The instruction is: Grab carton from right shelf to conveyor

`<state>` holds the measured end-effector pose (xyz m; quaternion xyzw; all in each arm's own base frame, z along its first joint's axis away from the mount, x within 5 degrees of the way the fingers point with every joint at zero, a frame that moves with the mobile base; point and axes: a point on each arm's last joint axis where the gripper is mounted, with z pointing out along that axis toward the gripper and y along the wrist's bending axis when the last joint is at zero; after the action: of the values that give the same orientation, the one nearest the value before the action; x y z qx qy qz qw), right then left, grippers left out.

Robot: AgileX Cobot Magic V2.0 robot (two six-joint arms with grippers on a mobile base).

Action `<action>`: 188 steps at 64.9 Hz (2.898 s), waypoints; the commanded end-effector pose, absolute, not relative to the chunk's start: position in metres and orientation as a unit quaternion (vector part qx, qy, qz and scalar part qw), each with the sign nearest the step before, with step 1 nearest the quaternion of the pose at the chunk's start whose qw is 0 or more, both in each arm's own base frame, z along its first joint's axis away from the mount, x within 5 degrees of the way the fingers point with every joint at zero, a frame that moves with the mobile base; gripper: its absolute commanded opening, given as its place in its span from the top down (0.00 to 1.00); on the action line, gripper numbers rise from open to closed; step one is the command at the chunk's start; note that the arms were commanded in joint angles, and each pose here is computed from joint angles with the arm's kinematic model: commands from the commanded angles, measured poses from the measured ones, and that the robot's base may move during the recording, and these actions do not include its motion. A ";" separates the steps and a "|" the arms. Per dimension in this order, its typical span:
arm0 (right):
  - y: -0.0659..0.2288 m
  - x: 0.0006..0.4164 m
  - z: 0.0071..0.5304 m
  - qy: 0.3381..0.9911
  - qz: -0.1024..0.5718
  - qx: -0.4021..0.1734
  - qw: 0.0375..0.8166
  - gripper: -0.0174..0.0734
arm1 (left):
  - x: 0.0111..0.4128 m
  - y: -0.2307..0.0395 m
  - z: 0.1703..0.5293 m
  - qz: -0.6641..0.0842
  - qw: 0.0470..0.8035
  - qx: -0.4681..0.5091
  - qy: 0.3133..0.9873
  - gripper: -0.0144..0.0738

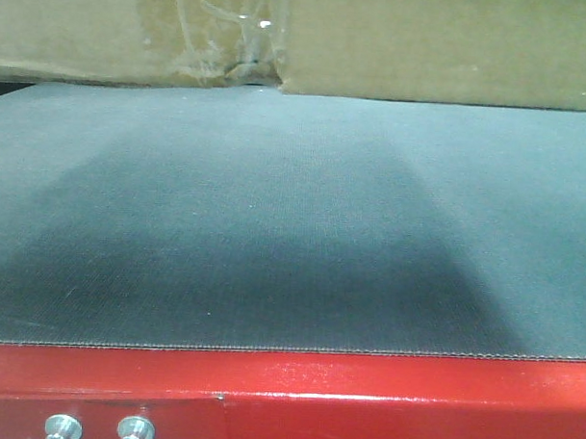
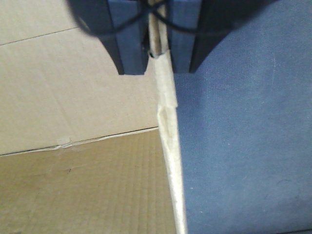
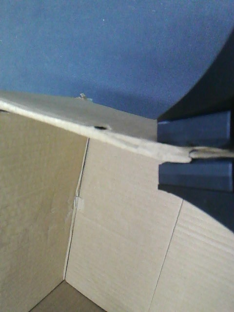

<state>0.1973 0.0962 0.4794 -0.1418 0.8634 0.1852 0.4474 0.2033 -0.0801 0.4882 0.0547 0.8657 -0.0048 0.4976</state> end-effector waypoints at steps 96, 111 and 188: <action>0.122 0.356 0.360 0.909 0.099 -0.112 0.388 0.39 | 0.346 -0.085 0.361 0.007 0.451 0.040 0.891 0.42; 0.119 0.348 0.378 0.909 0.099 -0.113 0.389 0.18 | 0.335 -0.081 0.385 0.006 0.463 0.026 0.886 0.21; 0.015 0.120 0.317 0.819 0.040 -0.041 0.572 0.88 | 0.078 0.002 0.290 -0.017 0.633 -0.024 0.774 0.83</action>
<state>0.1417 0.0193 0.3253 -0.0380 0.8502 0.0458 0.5231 0.0916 0.0007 0.2903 -0.0266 0.8020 -0.0118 0.5967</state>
